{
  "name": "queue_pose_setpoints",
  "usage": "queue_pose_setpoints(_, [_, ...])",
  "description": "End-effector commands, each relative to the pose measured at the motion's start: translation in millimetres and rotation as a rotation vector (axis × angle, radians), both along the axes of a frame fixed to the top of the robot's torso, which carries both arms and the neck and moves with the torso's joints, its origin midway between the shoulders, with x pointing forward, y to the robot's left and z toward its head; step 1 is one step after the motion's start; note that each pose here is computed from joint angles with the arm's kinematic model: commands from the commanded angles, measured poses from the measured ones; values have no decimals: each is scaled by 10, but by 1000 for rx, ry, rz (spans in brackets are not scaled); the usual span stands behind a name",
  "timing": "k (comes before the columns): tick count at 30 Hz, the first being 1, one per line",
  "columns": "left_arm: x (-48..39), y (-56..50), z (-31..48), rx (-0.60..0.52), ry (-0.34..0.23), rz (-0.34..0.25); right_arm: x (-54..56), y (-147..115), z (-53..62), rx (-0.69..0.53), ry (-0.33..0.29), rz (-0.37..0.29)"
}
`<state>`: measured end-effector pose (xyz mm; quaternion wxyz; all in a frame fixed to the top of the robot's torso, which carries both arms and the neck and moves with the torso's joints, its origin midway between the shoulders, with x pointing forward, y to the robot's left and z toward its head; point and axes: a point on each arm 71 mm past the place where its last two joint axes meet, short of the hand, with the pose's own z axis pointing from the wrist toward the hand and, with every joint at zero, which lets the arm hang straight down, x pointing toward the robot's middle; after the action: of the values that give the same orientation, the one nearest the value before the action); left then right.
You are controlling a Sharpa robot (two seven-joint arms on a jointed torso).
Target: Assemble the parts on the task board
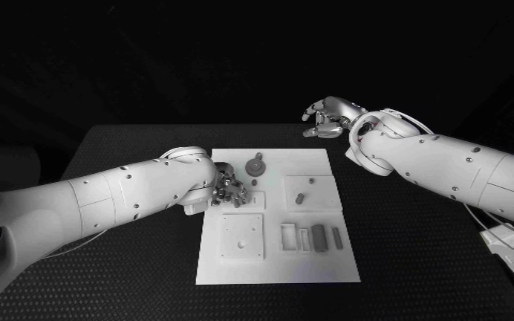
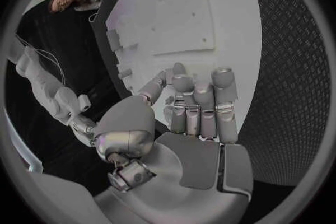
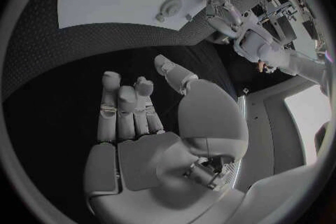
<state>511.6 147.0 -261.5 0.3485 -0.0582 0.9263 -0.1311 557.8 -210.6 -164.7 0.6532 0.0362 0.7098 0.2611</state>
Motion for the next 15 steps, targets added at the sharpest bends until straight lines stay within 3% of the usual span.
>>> queue_pose_setpoints(1, [-10,-19,-3,-3,14,-5,-4,10,-7,-4,6,13])
queue_pose_setpoints(15, [4,-20,-4,7,8,6,-4,14,-9,-3,7,13])
